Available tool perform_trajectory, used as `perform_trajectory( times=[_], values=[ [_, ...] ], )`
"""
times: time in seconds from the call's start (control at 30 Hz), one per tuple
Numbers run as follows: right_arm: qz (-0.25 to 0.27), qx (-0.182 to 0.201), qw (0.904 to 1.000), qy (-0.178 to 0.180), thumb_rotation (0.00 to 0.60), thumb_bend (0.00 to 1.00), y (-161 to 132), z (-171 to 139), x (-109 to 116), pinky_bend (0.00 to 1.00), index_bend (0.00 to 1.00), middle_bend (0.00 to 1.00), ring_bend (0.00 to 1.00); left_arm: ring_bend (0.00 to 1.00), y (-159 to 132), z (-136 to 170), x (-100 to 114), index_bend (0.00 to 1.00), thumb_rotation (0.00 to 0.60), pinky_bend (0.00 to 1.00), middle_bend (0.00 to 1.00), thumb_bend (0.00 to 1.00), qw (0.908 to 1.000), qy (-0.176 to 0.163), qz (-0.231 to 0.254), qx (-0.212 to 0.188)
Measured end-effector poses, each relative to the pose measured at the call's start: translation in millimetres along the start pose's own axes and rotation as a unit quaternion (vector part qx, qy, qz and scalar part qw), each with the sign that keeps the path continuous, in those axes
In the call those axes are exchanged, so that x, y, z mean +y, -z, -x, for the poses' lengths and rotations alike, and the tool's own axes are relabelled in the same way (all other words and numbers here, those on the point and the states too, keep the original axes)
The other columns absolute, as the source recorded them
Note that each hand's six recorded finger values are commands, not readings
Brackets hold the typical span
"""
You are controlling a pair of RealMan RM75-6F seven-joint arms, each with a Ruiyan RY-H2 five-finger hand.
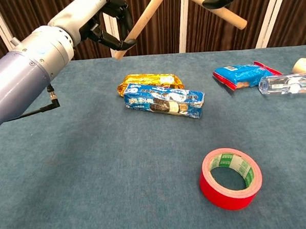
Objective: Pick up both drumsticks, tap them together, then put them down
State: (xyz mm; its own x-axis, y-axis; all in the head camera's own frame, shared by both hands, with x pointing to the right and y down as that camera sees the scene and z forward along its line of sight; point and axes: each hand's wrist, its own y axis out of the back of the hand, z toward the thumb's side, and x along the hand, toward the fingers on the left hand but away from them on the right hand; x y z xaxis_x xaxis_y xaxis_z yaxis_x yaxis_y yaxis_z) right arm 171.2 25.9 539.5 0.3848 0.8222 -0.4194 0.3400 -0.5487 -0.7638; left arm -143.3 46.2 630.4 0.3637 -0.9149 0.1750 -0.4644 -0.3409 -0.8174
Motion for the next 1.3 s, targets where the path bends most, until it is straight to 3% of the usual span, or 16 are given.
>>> perform_trajectory(
  times=[0.87,1.1,1.3],
  values=[
    [-0.006,-0.009,0.9999,0.002,0.600,0.41,9.0,-0.7,1.1,0.07,0.85,0.68,0.57,0.13,-2.8,4.0,-3.2,0.66,0.600,0.04,0.60,0.47,0.9999,0.010,0.005,-0.006],
    [-0.023,-0.035,0.9991,0.003,0.600,0.41,40.3,-3.7,1.9,0.07,0.85,0.68,0.57,0.13,17.6,15.2,21.0,0.67,0.600,0.04,0.60,0.47,0.9985,0.016,-0.050,-0.015],
    [-0.061,-0.033,0.9976,-0.007,0.600,0.41,65.1,-12.7,-8.1,0.07,0.85,0.68,0.58,0.13,47.1,33.0,55.5,0.67,0.600,0.04,0.60,0.47,0.9936,0.026,-0.110,-0.007]
  ],
)
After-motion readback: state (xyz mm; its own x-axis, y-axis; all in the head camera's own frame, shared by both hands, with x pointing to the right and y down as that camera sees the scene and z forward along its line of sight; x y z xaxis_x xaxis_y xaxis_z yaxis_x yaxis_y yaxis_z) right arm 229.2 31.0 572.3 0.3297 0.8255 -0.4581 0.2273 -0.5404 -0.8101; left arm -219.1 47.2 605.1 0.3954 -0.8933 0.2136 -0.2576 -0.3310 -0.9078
